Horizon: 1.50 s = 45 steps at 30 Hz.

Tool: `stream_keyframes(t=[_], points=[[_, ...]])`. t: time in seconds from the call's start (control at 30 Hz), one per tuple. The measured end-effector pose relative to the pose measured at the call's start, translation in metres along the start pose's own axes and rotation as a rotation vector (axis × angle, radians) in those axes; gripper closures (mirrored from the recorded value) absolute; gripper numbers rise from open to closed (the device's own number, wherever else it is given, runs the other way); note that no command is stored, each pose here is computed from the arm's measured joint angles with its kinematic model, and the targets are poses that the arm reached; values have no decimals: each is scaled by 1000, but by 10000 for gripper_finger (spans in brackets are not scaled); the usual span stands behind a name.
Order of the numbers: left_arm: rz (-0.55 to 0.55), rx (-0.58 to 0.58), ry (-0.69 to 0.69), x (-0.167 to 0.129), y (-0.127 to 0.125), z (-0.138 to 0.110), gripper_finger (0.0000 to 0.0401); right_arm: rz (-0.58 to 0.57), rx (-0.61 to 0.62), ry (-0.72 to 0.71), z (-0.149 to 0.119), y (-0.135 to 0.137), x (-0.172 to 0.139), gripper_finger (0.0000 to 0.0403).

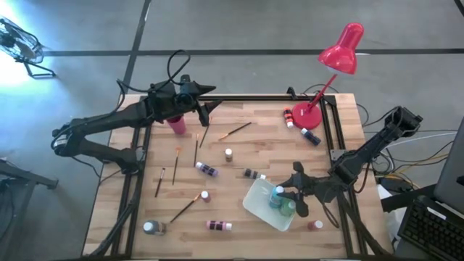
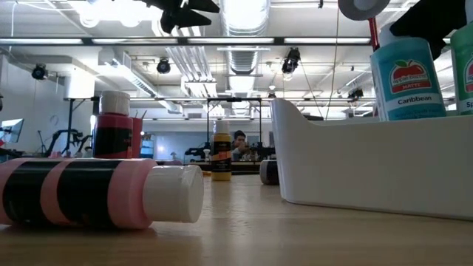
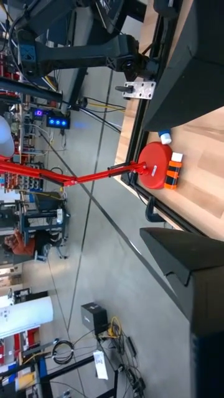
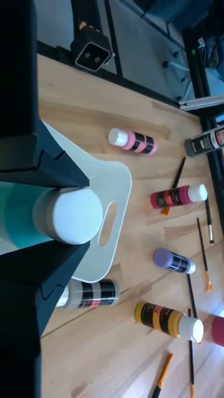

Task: Pick & Place Paint Supplies
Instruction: Put the light blue paint bottle into the white bin, then put the silver paintbrush into the pink cup

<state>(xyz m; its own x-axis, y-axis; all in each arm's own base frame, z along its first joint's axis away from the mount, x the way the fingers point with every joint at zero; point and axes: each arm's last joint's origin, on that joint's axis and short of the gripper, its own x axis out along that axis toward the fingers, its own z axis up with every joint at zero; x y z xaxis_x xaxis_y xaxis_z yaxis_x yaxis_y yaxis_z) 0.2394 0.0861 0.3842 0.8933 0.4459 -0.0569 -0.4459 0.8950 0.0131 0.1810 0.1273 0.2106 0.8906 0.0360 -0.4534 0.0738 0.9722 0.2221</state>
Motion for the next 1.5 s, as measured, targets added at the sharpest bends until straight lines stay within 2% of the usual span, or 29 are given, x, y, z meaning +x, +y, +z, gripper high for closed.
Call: stream_keyframes(t=[0.73,1.0,1.27,1.5], points=[[-1,-3,0,0,0,0,130,-23,-71,6,-1,-1,0,290],[-4,-3,0,0,0,0,130,-3,-80,25,1,0,-1,251],[-5,1,0,0,0,0,130,-19,-104,62,21,8,-8,218],[-14,32,44,-7,1,3,130,-42,-143,51,54,19,-22,205]])
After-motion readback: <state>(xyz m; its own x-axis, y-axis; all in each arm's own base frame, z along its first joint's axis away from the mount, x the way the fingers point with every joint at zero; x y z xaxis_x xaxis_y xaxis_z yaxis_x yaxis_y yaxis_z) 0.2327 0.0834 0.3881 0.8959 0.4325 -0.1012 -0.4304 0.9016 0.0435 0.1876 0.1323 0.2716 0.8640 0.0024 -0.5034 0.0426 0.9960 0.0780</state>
